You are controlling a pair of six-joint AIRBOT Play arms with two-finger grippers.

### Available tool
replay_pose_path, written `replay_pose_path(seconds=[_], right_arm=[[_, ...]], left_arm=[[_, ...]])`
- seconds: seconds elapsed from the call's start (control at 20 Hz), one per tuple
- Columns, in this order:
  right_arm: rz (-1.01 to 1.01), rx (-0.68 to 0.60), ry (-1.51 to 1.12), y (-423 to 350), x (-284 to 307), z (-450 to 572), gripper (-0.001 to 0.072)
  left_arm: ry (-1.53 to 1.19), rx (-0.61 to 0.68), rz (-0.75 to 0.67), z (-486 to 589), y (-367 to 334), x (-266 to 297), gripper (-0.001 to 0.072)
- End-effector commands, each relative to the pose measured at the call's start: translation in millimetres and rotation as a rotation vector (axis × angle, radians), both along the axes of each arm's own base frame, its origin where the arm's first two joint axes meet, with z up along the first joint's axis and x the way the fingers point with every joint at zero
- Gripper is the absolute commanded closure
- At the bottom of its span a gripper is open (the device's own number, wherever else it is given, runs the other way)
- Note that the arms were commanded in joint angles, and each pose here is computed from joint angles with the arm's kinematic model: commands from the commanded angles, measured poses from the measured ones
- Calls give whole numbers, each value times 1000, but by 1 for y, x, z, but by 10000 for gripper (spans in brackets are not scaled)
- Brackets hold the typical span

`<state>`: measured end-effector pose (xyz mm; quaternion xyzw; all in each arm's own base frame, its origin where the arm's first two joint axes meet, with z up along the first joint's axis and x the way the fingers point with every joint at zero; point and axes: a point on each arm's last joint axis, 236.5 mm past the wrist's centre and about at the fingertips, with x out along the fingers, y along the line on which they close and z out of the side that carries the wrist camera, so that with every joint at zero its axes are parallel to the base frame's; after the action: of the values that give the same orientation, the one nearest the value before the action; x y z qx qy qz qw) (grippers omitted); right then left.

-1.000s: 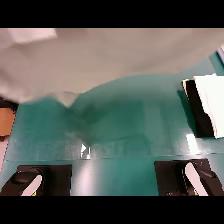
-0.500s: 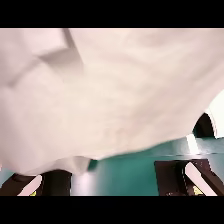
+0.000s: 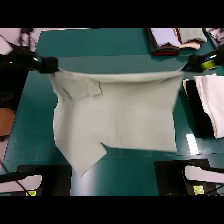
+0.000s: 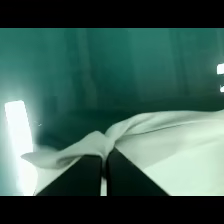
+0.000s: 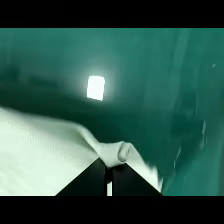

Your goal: Fold the shirts.

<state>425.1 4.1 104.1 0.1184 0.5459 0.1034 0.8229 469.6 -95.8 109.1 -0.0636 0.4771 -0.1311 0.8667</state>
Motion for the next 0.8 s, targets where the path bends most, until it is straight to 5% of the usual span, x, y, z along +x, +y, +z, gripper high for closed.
replay_pose_path(seconds=[0.0,0.25,0.75], right_arm=[[-12,-29,137,-3,29,-80,696],[-2,-46,55,-10,67,-53,696],[6,-25,238,4,-18,-110,695]], left_arm=[[39,6,15,-62,-1,40,683],[39,0,41,-47,21,54,682],[435,13,-36,-137,28,-39,682]])
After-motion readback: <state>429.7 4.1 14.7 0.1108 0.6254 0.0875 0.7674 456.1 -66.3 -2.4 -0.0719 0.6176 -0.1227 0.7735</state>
